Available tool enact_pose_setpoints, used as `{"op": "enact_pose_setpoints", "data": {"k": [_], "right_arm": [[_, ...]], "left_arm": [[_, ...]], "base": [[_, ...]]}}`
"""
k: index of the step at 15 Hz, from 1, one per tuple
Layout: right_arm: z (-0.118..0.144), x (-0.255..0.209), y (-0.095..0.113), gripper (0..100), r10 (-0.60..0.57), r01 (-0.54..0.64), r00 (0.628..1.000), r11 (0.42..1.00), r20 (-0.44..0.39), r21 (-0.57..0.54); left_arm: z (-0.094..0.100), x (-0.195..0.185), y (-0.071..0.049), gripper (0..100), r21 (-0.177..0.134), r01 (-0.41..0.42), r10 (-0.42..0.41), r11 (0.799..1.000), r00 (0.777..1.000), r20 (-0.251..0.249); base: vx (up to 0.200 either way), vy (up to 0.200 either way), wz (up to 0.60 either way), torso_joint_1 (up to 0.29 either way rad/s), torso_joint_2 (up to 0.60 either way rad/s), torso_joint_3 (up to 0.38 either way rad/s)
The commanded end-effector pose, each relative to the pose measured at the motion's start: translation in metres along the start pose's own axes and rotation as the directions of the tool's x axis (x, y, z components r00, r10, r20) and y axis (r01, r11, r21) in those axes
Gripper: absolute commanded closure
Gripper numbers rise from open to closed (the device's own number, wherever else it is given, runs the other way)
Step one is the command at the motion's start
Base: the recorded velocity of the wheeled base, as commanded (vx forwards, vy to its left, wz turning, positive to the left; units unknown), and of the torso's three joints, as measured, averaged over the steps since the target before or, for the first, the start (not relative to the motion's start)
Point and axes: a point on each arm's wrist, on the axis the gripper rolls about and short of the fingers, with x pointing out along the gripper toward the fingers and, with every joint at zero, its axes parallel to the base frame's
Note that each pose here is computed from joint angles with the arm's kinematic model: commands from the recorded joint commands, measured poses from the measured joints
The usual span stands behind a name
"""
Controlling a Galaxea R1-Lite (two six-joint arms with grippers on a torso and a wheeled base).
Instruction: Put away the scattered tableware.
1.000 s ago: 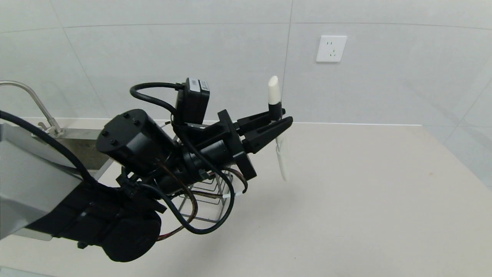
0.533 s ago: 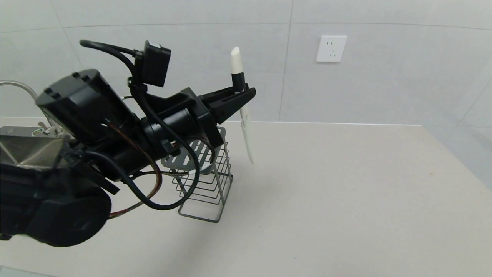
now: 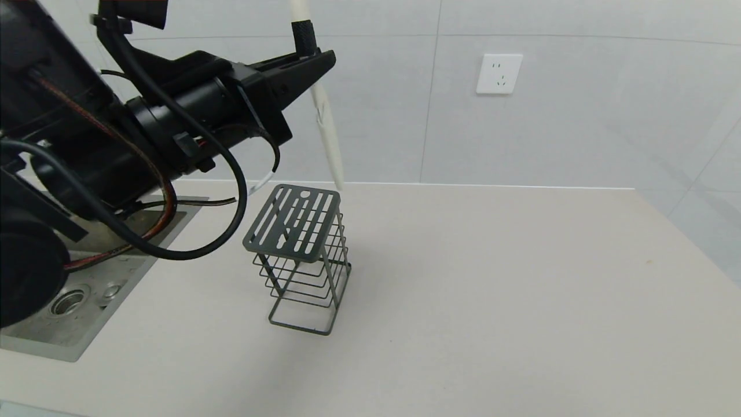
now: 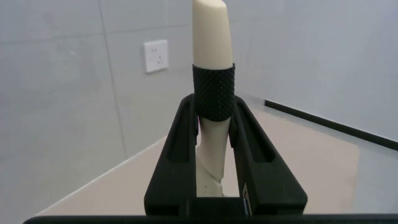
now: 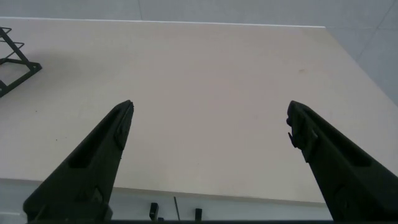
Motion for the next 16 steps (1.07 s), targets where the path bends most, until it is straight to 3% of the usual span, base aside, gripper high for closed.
{"op": "enact_pose_setpoints", "data": {"k": [1,5,8,11,12,16], "right_arm": [[0.0,0.0,0.0,0,0.002,-0.002,1.0,1.0,-0.001,0.0],[0.0,0.0,0.0,0,0.002,-0.002,1.0,1.0,-0.001,0.0],[0.0,0.0,0.0,0,0.002,-0.002,1.0,1.0,-0.001,0.0],[0.0,0.0,0.0,0,0.002,-0.002,1.0,1.0,-0.001,0.0],[0.0,0.0,0.0,0,0.002,-0.002,1.0,1.0,-0.001,0.0],[0.0,0.0,0.0,0,0.002,-0.002,1.0,1.0,-0.001,0.0]], "left_arm": [[-0.014,0.009,0.007,100,-0.01,-0.066,0.065,0.998,0.998,-0.022],[-0.033,0.006,0.024,100,0.021,-0.127,0.127,0.992,0.992,0.001],[-0.046,-0.005,0.023,100,0.019,-0.127,0.127,0.992,0.991,-0.047],[-0.047,-0.007,0.026,100,0.115,-0.07,0.077,0.991,0.995,-0.058],[-0.048,-0.008,0.026,100,0.126,-0.058,0.066,0.99,0.996,-0.063],[-0.058,-0.014,0.026,100,0.116,-0.055,0.067,0.992,0.992,-0.103]], "base": [[0.0,0.0,0.0,0.0,0.0,0.0],[0.0,0.0,0.0,0.0,0.0,0.0],[0.0,0.0,0.0,0.0,0.0,0.0],[0.0,0.0,0.0,0.0,0.0,0.0],[0.0,0.0,0.0,0.0,0.0,0.0],[0.0,0.0,0.0,0.0,0.0,0.0]]}}
